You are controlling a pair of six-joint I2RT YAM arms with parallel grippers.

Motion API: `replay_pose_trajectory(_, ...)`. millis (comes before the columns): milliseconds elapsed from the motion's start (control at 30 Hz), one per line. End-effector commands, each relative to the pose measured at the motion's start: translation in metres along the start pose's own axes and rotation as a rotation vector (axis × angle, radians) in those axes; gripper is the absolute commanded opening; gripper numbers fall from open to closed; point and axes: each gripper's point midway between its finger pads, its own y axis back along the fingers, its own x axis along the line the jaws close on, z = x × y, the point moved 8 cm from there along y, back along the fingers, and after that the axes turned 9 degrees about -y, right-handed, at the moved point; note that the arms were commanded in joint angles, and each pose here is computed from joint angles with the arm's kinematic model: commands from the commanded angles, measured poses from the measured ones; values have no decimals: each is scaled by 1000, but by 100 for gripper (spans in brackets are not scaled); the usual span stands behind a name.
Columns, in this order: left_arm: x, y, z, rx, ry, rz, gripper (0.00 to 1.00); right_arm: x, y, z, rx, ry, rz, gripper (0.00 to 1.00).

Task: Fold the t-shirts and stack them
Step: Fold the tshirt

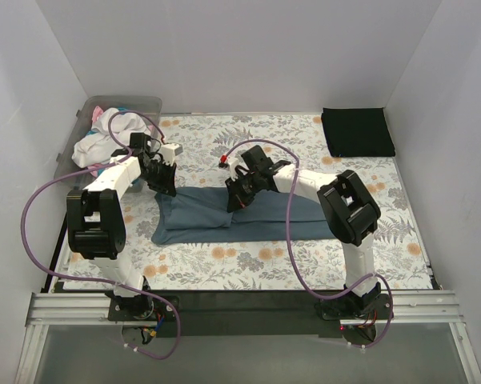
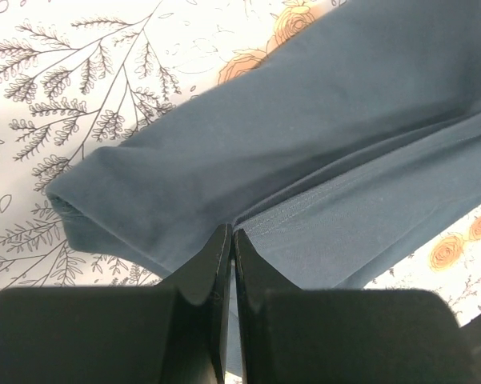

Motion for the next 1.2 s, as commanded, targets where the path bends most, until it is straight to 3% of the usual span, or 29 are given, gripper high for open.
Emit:
replay_pose_trajectory(0,6,18,11,-59,-36,88,0,-1,1,16,-35,22,-8,1)
replay_pose_trajectory(367,14,11,13,-41,17,126,0,-8,4,29,-79,37,-116,2)
replay_pose_trajectory(467,14,13,14,-42,27,132,0,-8,9,34,-101,45,-150,13)
replay_pose_trajectory(500,13,15,14,-43,32,140,4,-7,10,35,-104,47,-156,29)
replay_pose_trajectory(533,13,16,12,-37,38,152,12,-6,12,36,-105,47,-164,37)
replay_pose_trajectory(567,12,19,12,-31,45,157,23,-3,17,37,-111,56,-172,42)
replay_pose_trajectory(633,8,25,13,-43,43,158,31,-1,23,32,-97,58,-186,48)
replay_pose_trajectory(700,2,36,16,-76,35,160,38,10,37,33,-112,85,-165,49)
replay_pose_trajectory(900,-22,47,13,-111,104,58,39,47,51,40,-130,105,26,43)
replay_pose_trajectory(1167,-38,34,-12,-66,183,-35,37,54,4,40,-38,53,129,41)
